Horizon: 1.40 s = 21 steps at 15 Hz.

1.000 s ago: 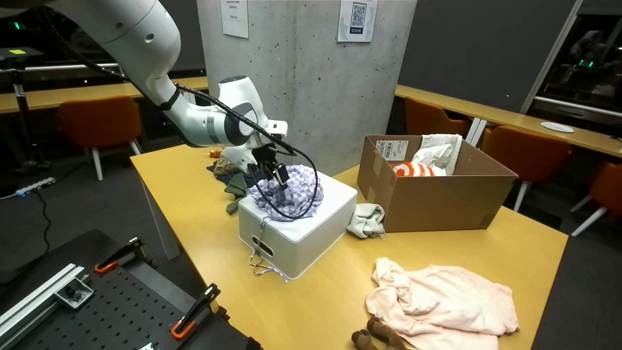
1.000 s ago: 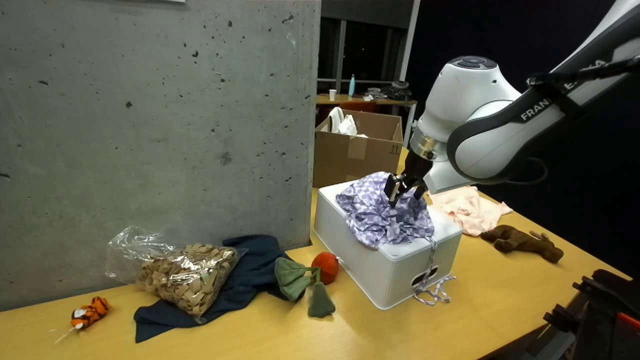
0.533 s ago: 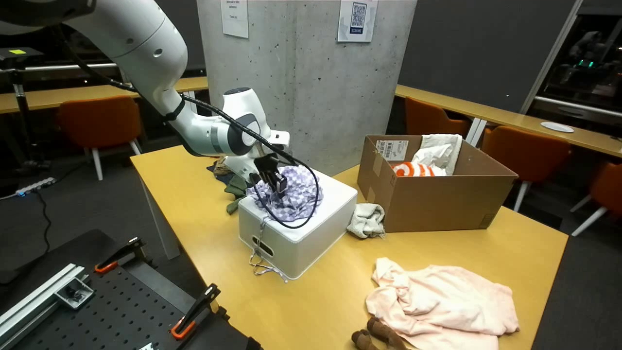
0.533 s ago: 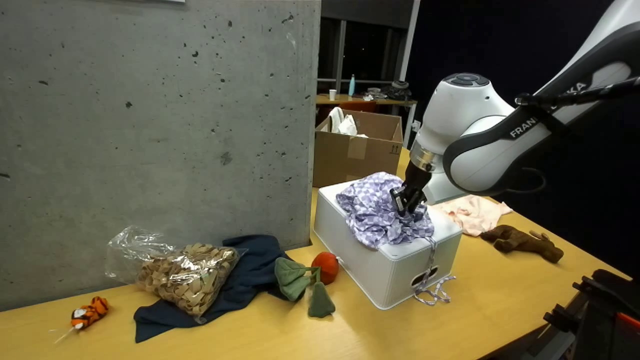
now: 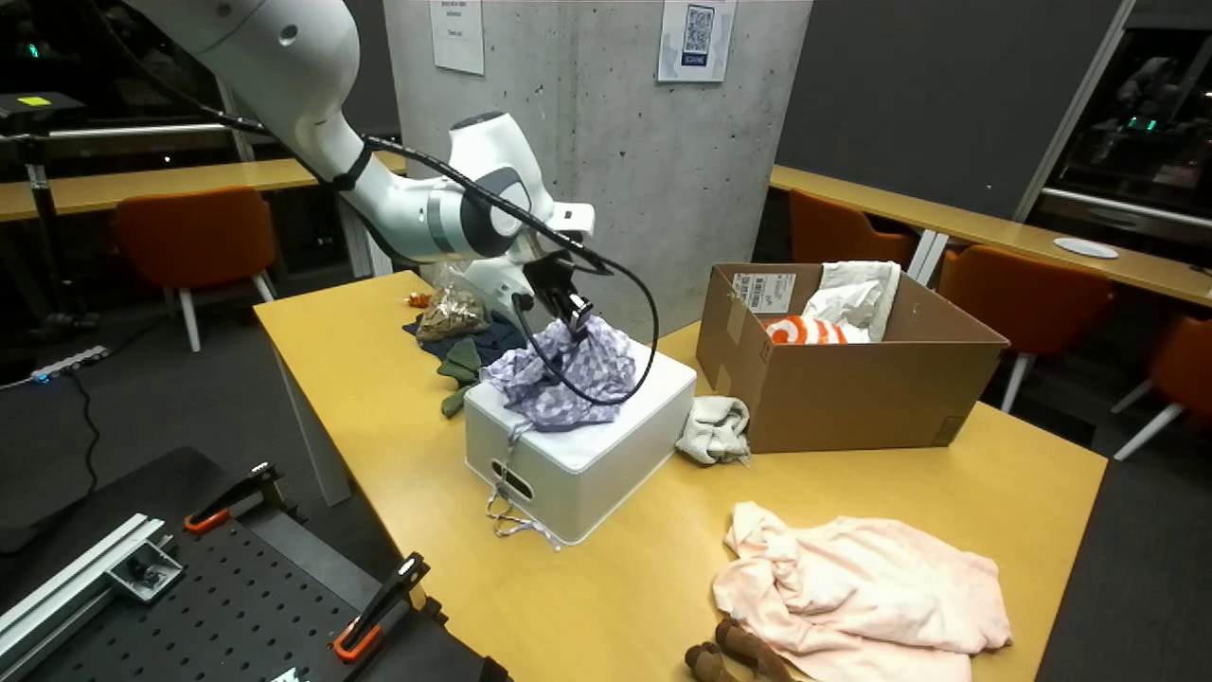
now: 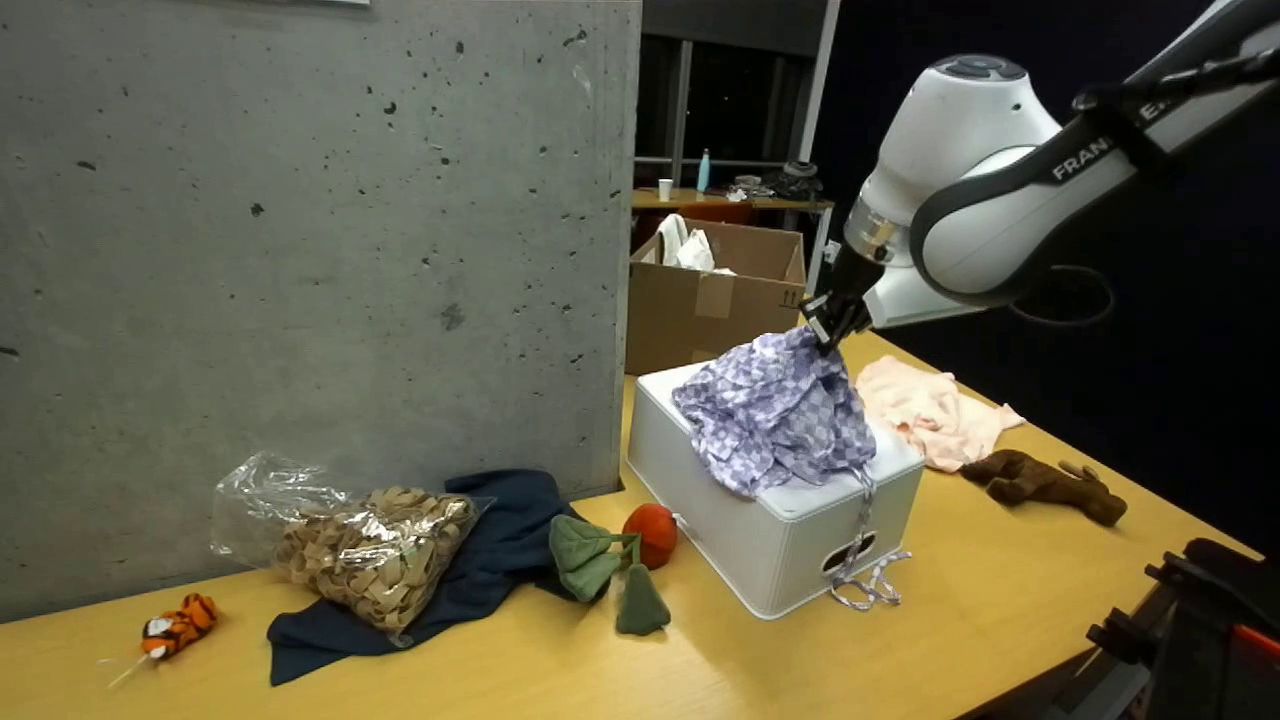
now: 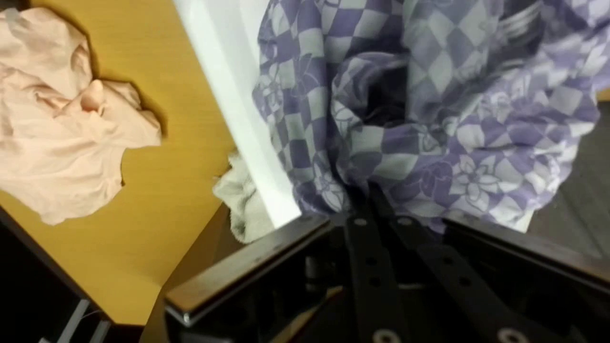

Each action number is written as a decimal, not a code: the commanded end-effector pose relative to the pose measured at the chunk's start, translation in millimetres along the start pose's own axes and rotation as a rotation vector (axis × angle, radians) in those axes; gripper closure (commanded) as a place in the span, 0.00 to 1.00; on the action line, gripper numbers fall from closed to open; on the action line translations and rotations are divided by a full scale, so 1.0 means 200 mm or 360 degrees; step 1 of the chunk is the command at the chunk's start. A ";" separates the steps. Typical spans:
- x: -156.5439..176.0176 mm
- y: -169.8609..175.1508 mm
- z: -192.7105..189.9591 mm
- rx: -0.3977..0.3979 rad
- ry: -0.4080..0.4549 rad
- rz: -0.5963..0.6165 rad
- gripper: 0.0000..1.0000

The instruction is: Put the checked shirt on the basket, then remove it from the basket

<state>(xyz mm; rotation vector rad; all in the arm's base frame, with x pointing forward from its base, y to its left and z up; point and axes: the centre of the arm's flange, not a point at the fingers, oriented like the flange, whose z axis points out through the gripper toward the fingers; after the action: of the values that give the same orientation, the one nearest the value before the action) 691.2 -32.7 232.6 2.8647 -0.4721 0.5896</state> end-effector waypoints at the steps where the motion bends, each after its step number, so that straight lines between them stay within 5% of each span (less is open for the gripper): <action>1: 0.16 0.16 -0.30 -0.0032 0.0091 0.0040 0.99; 10: 0.46 0.34 -0.93 -0.0111 0.0300 0.0070 0.99; 17: 0.50 0.36 -1.22 -0.0182 0.0398 0.0057 0.99; 21: 0.53 0.58 -1.45 -0.0231 0.0487 0.0174 0.99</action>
<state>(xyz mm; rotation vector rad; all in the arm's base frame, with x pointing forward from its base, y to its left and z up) 671.7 -81.2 510.3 2.6114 -0.5145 0.9243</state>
